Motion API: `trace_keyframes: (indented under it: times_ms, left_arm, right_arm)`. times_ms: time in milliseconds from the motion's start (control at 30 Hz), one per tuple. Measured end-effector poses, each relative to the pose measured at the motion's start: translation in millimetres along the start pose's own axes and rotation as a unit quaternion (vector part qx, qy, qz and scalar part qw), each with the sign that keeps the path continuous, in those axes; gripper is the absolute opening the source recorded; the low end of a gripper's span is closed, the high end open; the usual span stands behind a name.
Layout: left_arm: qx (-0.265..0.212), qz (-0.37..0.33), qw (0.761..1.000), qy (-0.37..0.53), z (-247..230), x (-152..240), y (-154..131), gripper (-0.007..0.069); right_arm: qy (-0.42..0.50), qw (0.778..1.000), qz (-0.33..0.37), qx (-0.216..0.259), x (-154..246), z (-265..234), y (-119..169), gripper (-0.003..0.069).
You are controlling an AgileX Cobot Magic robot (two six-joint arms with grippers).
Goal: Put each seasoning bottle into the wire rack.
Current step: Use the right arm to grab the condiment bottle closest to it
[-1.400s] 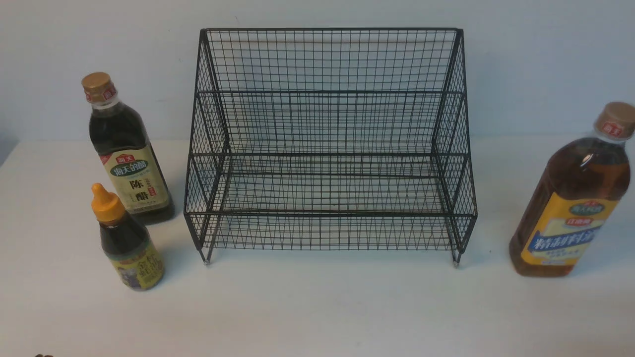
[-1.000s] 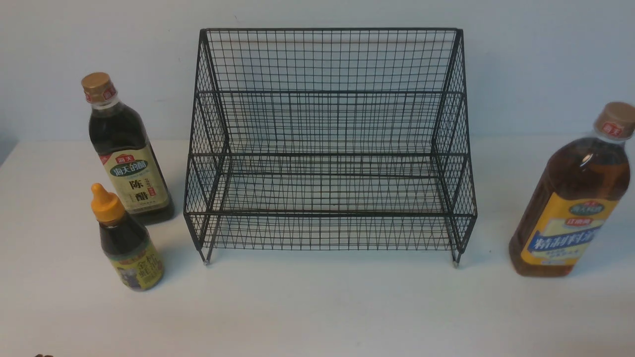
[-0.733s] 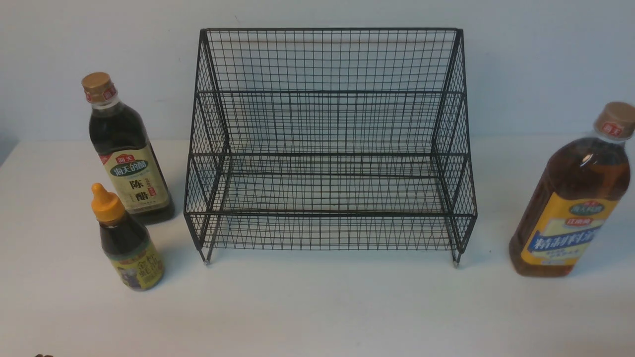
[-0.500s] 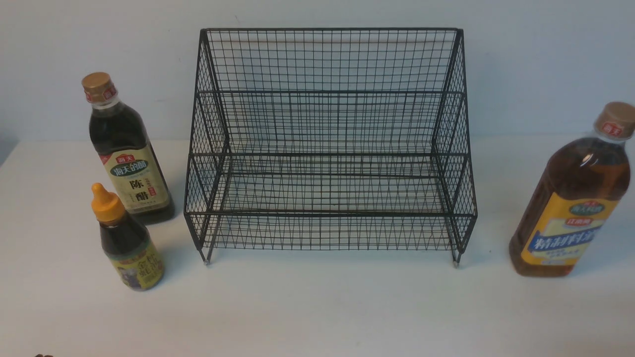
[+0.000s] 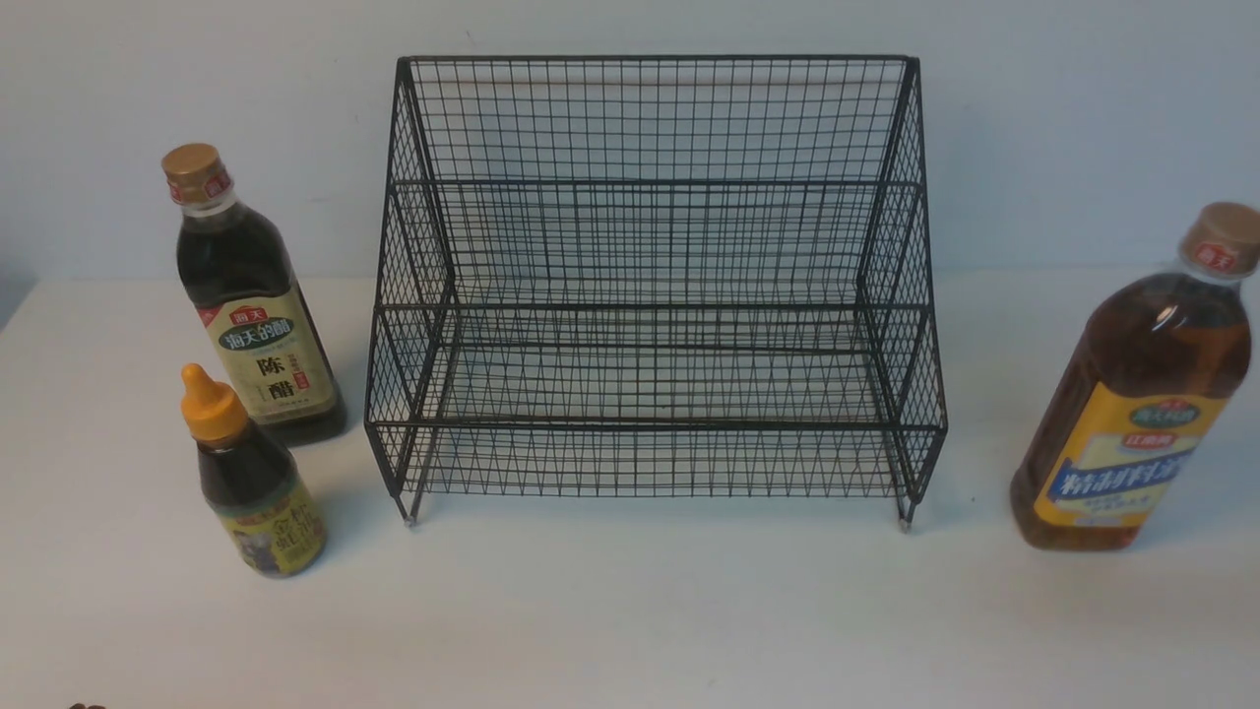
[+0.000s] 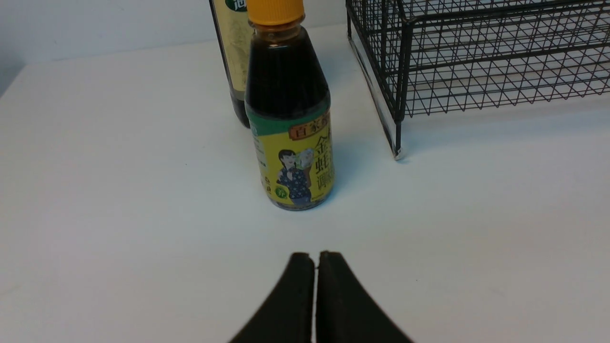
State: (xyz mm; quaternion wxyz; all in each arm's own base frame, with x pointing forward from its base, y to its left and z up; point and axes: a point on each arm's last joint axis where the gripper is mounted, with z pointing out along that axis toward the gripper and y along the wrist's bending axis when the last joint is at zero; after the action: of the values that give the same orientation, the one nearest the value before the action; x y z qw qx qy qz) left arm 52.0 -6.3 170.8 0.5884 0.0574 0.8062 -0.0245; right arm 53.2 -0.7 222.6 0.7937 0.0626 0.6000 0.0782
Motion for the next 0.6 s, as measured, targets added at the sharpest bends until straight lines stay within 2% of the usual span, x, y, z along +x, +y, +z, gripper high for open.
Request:
trace_keyframes:
  times_ms: [300,333,400,533,600]
  left_arm:
    - [0.000,0.000,1.000,0.000,0.0,0.0,0.0,-0.0005]
    - [0.000,0.000,1.000,0.000,0.0,0.0,0.0,-0.0005]
    - [0.000,0.000,1.000,0.000,0.0,0.0,0.0,-0.0005]
    - [0.000,0.000,1.000,0.000,0.0,0.0,0.0,-0.0005]
    - [0.000,0.000,1.000,0.000,0.0,0.0,0.0,-0.0005]
  right_arm:
    - [-0.075,0.997,0.025,-0.009,-13.6,-0.9,1.5,-0.0014]
    - [-0.121,0.992,0.037,-0.015,-21.9,-2.6,2.0,-0.0014]
    - [-0.150,0.988,0.039,-0.018,-28.3,-2.4,2.6,-0.0014]
    - [-0.115,0.993,0.018,-0.007,-49.5,21.8,7.1,-0.0014]
    - [-0.071,0.997,-0.012,-0.003,-62.8,53.0,11.4,-0.0013]
